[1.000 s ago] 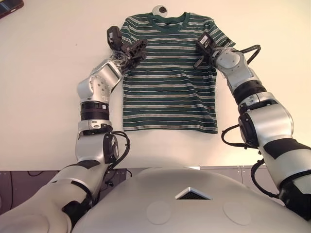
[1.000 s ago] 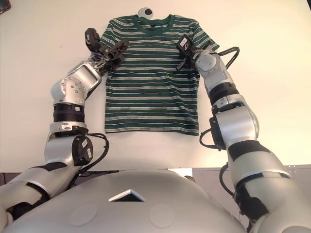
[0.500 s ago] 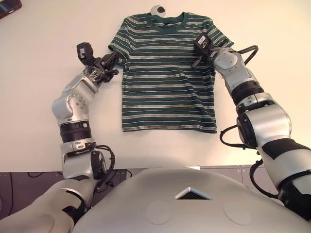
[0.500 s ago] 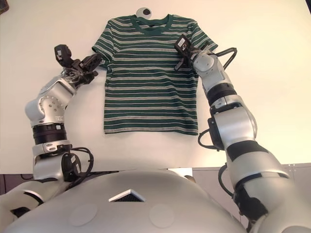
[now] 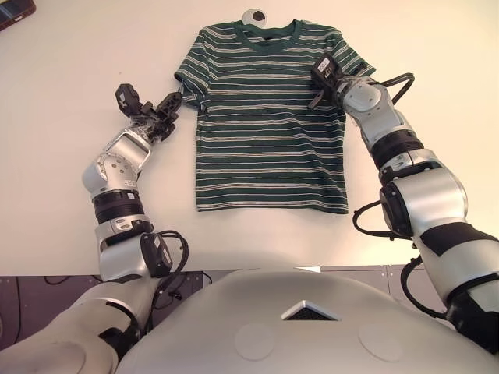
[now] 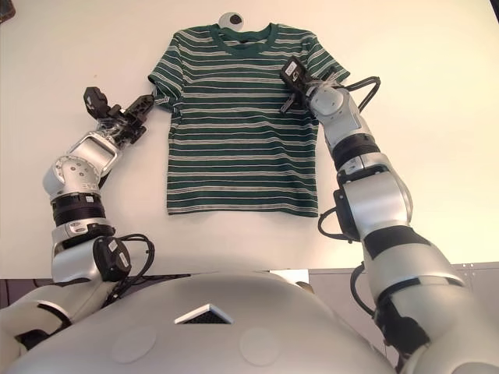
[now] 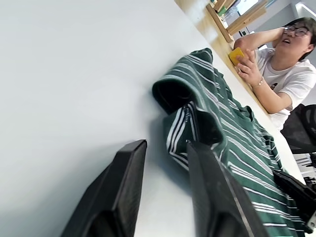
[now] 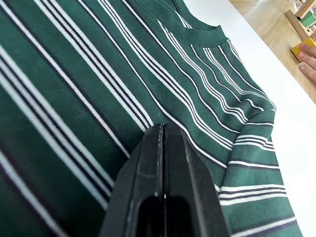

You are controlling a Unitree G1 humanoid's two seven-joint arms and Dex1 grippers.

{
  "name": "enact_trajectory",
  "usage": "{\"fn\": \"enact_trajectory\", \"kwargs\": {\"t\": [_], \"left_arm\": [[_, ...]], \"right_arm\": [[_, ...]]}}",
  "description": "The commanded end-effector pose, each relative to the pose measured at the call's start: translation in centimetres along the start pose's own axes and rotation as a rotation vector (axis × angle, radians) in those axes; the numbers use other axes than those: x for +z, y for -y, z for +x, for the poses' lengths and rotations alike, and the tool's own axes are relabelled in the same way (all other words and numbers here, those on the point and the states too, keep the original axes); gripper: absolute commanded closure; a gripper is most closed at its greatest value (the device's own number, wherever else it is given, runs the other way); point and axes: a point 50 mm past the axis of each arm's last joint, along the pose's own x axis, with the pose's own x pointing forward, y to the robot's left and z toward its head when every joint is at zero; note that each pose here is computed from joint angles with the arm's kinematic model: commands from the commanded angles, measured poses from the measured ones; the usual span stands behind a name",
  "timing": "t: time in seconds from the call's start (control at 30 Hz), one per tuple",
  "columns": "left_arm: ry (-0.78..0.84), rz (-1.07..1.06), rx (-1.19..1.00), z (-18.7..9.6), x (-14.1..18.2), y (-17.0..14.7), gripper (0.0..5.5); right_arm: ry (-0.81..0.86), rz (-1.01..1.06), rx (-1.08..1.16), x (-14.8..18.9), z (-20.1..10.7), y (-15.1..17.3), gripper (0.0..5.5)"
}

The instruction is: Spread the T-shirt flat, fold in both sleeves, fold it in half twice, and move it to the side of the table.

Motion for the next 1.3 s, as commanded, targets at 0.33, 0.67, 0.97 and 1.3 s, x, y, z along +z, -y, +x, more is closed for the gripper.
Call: {"fn": "enact_trajectory", "kwargs": {"t": [0.33, 0.67, 0.97, 1.3], "left_arm": [[0.054, -0.04, -0.111, 0.9, 0.2, 1.7, 5.39], [-0.016, 0.352, -0.234, 2.9, -0.6, 6.7, 5.49], [-0.308, 0.868, -0.197, 6.1, -7.2, 7.8, 5.49], [-0.112, 0.772, -0.175, 2.0, -4.8, 6.7, 4.72]], "right_arm": [[-0.166, 0.019, 0.1, -4.1, -0.4, -2.9, 5.5], [-0.164, 0.008, 0.106, -4.1, -0.3, -3.0, 5.5], [-0.16, 0.01, 0.112, -3.9, -0.2, -3.3, 5.5], [0.088, 0.534, -0.034, -1.1, -1.3, 2.7, 4.61]]}}
